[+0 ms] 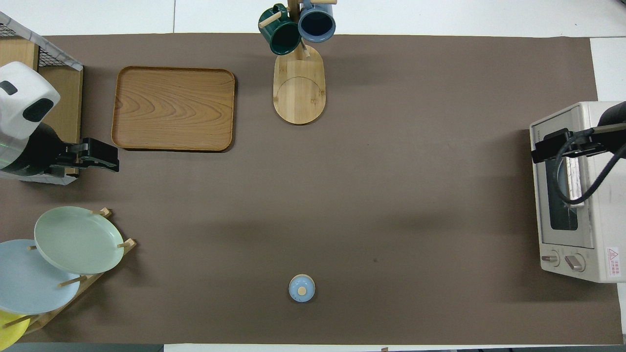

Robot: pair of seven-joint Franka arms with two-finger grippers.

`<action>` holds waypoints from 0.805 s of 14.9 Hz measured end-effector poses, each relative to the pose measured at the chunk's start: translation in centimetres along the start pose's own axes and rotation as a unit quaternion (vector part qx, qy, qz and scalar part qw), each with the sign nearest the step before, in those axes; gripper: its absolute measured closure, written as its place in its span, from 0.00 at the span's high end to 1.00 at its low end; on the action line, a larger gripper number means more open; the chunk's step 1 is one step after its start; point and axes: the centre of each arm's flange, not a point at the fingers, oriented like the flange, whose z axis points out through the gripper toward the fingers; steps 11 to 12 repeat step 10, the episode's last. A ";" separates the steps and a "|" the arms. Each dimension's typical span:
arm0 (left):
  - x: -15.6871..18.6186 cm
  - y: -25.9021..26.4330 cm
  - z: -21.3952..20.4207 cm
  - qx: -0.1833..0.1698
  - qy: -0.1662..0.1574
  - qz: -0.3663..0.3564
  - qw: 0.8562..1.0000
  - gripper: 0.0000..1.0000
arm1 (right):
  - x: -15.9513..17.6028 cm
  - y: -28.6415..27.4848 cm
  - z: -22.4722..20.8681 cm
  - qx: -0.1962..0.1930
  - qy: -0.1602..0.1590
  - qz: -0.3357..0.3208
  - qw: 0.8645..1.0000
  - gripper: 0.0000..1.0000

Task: Put eggplant into oven

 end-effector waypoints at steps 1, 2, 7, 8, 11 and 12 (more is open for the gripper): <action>0.0 0.0 0.0 0.000 0.000 0.000 1.000 1.00 | -0.1 0.3 -0.7 0.000 -0.002 0.003 1.000 1.00; 0.0 0.0 0.0 0.000 0.000 0.000 1.000 1.00 | 0.0 0.6 -1.1 -0.001 -0.002 0.006 1.000 1.00; 0.0 0.0 0.0 0.000 0.000 0.000 1.000 1.00 | 0.7 1.1 -0.4 -0.003 -0.008 0.009 1.000 1.00; 0.0 0.0 0.0 0.000 0.000 0.000 1.000 1.00 | 0.8 1.0 -0.4 -0.003 -0.009 0.008 1.000 1.00; 0.0 0.0 0.0 0.000 0.000 0.000 1.000 1.00 | 0.8 0.7 -0.4 -0.004 -0.008 0.006 1.000 1.00; 0.0 0.0 0.0 0.000 0.000 0.000 1.000 1.00 | 0.8 0.7 -0.4 -0.004 -0.008 0.006 1.000 1.00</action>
